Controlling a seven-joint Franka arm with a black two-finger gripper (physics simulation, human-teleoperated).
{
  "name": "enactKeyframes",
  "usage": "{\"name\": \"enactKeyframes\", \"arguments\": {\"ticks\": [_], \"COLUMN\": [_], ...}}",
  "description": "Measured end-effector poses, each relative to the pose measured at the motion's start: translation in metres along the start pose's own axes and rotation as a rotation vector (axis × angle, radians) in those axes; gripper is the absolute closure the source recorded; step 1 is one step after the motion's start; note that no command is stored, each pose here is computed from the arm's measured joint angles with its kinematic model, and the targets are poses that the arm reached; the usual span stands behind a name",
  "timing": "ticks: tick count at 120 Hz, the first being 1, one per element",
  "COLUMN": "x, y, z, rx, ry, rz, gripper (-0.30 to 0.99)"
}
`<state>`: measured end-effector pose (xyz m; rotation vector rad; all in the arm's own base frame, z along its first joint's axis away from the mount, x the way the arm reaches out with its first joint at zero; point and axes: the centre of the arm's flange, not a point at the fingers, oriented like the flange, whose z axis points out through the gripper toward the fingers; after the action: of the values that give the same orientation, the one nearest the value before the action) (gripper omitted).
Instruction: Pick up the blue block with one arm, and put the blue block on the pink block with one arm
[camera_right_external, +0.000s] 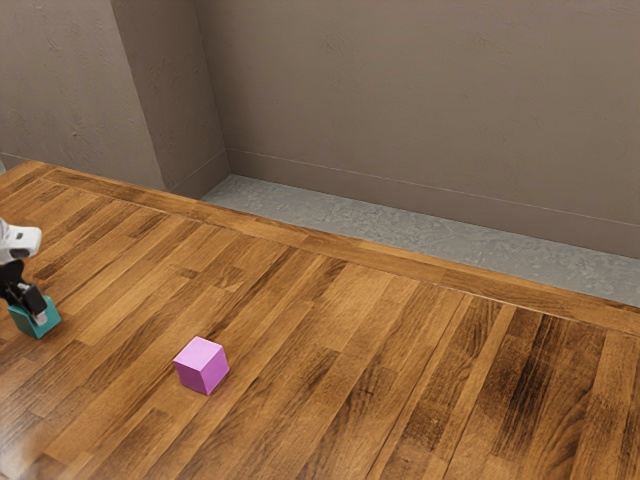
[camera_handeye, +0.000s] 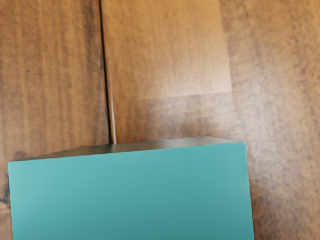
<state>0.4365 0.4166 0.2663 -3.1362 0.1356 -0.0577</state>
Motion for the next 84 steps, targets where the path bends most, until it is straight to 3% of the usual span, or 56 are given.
{"name": "enactKeyframes", "arguments": {"ticks": [84], "x": [0.003], "y": [-0.01], "z": [0.008], "rx": [-0.007], "ry": [0.023], "rz": [0.018], "gripper": [0.05]}}
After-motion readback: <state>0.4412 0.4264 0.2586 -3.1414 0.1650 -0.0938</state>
